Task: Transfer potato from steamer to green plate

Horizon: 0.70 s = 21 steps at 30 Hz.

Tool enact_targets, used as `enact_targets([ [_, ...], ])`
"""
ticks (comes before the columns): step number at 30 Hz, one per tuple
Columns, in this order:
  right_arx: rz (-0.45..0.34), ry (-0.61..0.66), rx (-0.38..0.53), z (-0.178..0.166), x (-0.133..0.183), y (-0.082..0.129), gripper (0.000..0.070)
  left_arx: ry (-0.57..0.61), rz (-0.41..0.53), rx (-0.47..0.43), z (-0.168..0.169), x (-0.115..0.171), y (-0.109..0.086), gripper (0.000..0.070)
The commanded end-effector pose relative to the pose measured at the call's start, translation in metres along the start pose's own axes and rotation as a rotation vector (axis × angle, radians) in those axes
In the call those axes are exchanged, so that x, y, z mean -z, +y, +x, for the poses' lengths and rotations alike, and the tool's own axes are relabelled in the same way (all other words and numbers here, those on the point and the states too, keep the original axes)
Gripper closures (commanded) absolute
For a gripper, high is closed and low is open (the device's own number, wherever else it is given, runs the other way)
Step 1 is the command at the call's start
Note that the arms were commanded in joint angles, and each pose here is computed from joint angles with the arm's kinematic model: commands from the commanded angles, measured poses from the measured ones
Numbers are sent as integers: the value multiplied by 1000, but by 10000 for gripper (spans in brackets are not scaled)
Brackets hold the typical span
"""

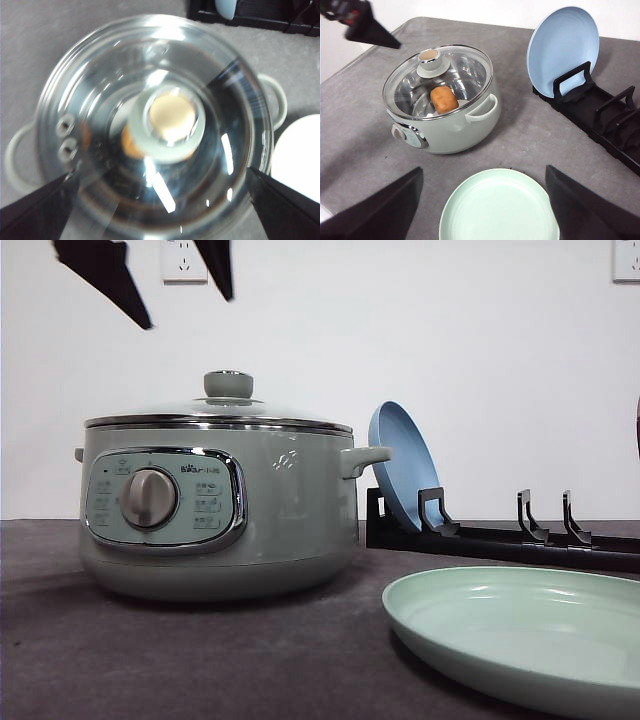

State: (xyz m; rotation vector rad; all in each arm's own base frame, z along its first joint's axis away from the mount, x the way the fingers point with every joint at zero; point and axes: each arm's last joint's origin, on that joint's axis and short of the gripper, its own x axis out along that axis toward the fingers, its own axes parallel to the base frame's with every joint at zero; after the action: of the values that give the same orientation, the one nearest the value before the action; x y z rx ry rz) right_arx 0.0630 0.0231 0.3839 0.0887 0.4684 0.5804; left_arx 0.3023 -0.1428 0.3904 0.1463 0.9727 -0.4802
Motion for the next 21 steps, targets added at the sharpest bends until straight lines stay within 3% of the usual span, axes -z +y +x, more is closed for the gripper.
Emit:
enact_targets([
  [1, 4, -7, -6, -1, -2, 1, 209, -16, 7, 2, 5, -10, -4, 25],
  [13, 5, -6, -5, -1, -2, 1, 209, 37, -1, -18, 53, -21, -5, 35],
  [17, 7, -2, -5, -1, -2, 1, 209, 57, 0, -18, 61, -21, -5, 115],
  [21, 9, 3, -5, -1, -1, 1, 209, 68, 8, -15, 66, -21, -6, 122],
])
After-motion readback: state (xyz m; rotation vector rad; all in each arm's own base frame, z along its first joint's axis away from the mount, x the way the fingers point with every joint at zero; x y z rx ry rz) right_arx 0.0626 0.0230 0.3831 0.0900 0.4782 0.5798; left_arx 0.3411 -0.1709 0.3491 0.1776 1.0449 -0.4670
